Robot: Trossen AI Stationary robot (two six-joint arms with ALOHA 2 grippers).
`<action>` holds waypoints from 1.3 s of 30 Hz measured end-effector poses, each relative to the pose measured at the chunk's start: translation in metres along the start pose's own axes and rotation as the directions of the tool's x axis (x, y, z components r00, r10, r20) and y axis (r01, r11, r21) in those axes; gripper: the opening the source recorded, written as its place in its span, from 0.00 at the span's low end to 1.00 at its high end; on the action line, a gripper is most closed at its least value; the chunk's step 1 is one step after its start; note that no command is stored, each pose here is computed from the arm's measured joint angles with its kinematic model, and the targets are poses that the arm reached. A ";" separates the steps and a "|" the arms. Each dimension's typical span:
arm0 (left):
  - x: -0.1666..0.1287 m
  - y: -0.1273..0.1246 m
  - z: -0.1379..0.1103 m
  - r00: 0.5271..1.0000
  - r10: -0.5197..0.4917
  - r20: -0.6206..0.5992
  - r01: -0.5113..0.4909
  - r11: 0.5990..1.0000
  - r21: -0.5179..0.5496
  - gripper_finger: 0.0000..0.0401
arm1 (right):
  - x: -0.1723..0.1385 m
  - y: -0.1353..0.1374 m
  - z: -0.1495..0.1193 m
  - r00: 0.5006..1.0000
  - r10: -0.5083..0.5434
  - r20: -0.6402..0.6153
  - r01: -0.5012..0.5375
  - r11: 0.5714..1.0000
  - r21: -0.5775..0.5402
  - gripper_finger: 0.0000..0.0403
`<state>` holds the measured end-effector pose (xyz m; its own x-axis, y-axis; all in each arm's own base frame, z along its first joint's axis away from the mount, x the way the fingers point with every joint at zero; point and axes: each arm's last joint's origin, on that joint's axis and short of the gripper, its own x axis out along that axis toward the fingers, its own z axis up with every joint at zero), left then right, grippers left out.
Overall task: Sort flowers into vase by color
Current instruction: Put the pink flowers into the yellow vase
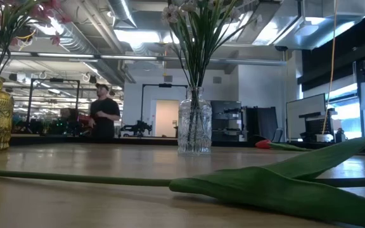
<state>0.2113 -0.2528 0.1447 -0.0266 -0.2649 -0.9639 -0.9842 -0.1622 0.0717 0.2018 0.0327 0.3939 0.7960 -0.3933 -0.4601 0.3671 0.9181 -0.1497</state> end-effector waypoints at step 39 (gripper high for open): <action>-0.028 -0.064 0.082 0.995 0.007 0.103 0.045 0.869 -0.493 0.41 | 0.000 0.000 -0.005 0.998 0.031 -0.054 -0.030 0.999 0.022 0.81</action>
<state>0.2609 -0.1569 0.1461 -0.0518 -0.1666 -0.9847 -0.7699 -0.6213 0.1456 0.1992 0.0331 0.3895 0.7797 -0.3617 -0.5112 0.3540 0.9279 -0.1165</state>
